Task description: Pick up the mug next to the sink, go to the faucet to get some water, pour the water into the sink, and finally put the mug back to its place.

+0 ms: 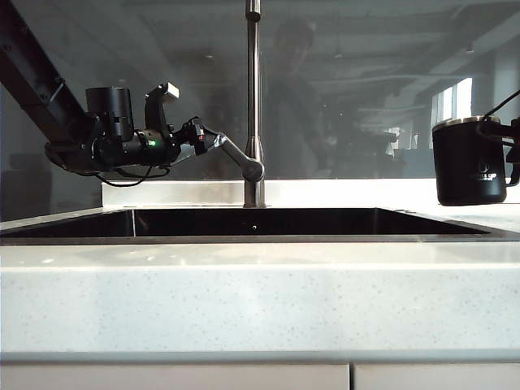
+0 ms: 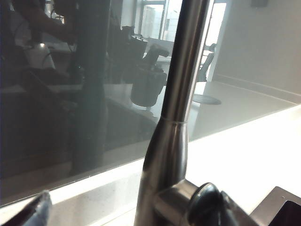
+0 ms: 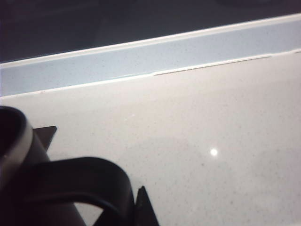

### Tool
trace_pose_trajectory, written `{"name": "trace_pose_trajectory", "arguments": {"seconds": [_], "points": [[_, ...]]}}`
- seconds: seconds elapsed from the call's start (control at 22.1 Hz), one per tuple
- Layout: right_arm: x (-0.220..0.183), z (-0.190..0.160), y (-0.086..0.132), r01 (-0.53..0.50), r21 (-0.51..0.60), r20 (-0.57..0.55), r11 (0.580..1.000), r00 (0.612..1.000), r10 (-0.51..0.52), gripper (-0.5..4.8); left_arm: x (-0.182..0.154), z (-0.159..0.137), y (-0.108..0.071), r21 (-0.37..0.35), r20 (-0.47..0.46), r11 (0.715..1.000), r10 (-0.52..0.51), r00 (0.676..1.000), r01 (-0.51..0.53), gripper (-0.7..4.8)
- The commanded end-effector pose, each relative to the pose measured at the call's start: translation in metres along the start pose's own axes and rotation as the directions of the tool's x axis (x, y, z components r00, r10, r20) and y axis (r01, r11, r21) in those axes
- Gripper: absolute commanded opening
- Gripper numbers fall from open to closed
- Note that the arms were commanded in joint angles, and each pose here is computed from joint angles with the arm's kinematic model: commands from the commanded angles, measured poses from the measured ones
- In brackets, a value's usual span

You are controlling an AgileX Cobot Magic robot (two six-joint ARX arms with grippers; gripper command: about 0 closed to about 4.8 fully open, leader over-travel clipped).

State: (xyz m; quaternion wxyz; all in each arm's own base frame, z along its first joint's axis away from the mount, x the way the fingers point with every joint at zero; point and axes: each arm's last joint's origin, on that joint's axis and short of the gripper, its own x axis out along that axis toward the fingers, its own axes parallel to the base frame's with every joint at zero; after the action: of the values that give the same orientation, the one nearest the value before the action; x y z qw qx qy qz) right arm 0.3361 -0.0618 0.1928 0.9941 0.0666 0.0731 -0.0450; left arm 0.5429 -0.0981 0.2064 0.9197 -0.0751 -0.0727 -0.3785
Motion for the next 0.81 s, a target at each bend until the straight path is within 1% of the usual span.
{"name": "trace_pose_trajectory", "arguments": {"seconds": [0.05,0.23,0.36,0.41,0.5,0.81], "points": [[0.003,0.004,0.001,-0.012,-0.017,0.078,1.000,0.997,0.013,-0.01,0.000,0.003,0.000,0.007,0.009,1.000,0.004,1.000,-0.004,4.58],[0.008,-0.001,0.000,-0.019,-0.025,0.112,1.000,0.993,0.022,-0.01,0.000,0.003,0.000,0.007,0.009,1.000,0.004,1.000,-0.004,4.58],[0.010,-0.003,0.001,-0.060,-0.035,0.114,0.998,0.991,0.063,-0.01,0.000,0.003,0.000,0.007,0.009,1.000,0.004,1.000,-0.004,4.58],[0.010,-0.004,0.001,-0.062,-0.055,0.120,0.997,0.990,0.068,-0.01,0.000,0.003,0.000,0.007,0.009,1.000,0.004,1.000,-0.004,4.58],[0.012,-0.006,0.001,-0.062,-0.060,0.137,0.996,0.988,0.070,-0.01,0.000,0.003,0.000,0.007,0.009,1.000,0.004,1.000,-0.004,4.58],[0.017,-0.018,0.000,-0.064,-0.052,0.107,0.997,0.992,0.069,-0.01,0.000,0.003,0.000,0.007,0.009,1.000,0.004,1.000,-0.004,4.58]]}}
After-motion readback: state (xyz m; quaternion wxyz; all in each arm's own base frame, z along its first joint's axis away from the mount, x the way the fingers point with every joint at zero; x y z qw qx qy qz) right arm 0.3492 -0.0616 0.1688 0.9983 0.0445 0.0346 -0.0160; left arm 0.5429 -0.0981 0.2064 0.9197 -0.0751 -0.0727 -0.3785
